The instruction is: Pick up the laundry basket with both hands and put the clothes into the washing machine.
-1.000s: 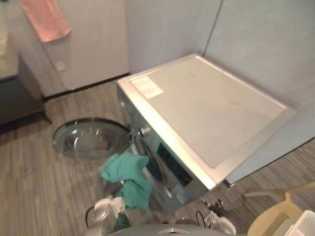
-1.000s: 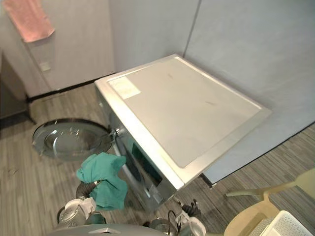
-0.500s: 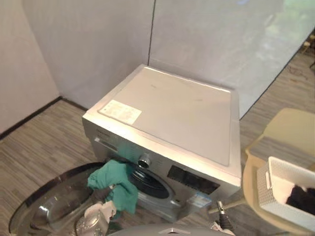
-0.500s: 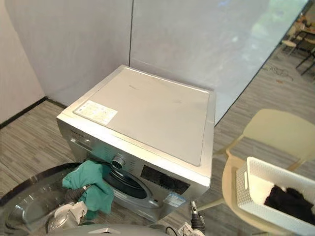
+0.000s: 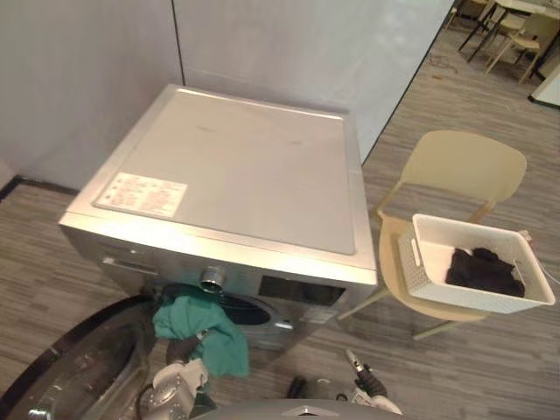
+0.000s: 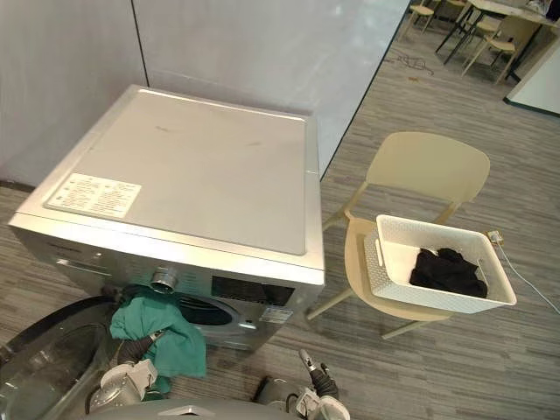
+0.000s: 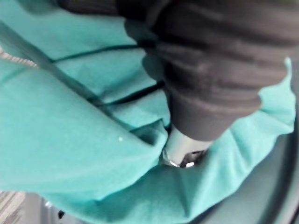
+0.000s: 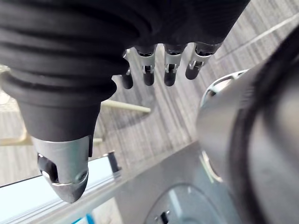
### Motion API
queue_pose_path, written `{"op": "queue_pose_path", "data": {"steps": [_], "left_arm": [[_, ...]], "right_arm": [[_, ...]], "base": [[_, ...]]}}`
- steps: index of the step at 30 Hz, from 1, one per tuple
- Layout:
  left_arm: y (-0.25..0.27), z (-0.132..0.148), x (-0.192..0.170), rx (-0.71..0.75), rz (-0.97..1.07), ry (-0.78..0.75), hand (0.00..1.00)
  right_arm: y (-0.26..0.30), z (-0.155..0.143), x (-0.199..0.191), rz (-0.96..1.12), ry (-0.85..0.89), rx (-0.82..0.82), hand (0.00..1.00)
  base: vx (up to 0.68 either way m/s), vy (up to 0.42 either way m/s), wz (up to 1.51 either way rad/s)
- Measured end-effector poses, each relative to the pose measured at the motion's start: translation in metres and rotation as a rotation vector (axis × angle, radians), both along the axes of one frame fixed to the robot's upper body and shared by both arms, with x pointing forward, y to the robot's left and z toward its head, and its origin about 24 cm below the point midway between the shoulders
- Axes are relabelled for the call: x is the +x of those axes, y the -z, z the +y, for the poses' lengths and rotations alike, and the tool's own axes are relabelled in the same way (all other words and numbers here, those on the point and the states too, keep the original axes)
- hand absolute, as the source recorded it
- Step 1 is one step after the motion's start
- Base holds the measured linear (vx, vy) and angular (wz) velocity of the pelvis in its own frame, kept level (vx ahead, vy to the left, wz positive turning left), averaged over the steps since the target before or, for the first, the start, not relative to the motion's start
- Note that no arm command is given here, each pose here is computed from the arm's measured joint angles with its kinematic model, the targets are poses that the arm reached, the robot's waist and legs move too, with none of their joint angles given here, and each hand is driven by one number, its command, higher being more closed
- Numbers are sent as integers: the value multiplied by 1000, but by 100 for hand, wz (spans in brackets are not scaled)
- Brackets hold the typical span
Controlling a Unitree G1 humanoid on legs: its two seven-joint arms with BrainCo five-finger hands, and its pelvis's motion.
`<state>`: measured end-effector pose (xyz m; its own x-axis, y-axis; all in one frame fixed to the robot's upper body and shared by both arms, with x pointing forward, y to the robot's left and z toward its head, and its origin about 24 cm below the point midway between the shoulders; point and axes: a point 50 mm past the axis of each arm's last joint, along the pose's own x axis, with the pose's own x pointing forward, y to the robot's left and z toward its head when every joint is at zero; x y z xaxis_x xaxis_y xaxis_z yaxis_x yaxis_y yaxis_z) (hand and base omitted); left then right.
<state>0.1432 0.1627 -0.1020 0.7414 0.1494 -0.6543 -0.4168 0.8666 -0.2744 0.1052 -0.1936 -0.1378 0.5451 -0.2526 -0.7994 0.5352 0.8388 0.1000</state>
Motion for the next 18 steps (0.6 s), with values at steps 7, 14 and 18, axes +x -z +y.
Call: {"op": "queue_pose_path", "data": {"steps": [7, 14, 18], "left_arm": [[-42, -1, 63, -11, -223, -47, 100], [-110, 4, 141, 17, -469, -122, 100], [-184, 36, 188, 108, -682, -197, 100]], "right_arm": [[-49, -4, 80, -293, -140, -105, 0], [-96, -6, 121, -545, -36, -109, 0], [-110, -21, 127, -614, 86, -115, 0]], "base": [[-66, -59, -9], [-112, 21, -31], [-163, -11, -44]]}}
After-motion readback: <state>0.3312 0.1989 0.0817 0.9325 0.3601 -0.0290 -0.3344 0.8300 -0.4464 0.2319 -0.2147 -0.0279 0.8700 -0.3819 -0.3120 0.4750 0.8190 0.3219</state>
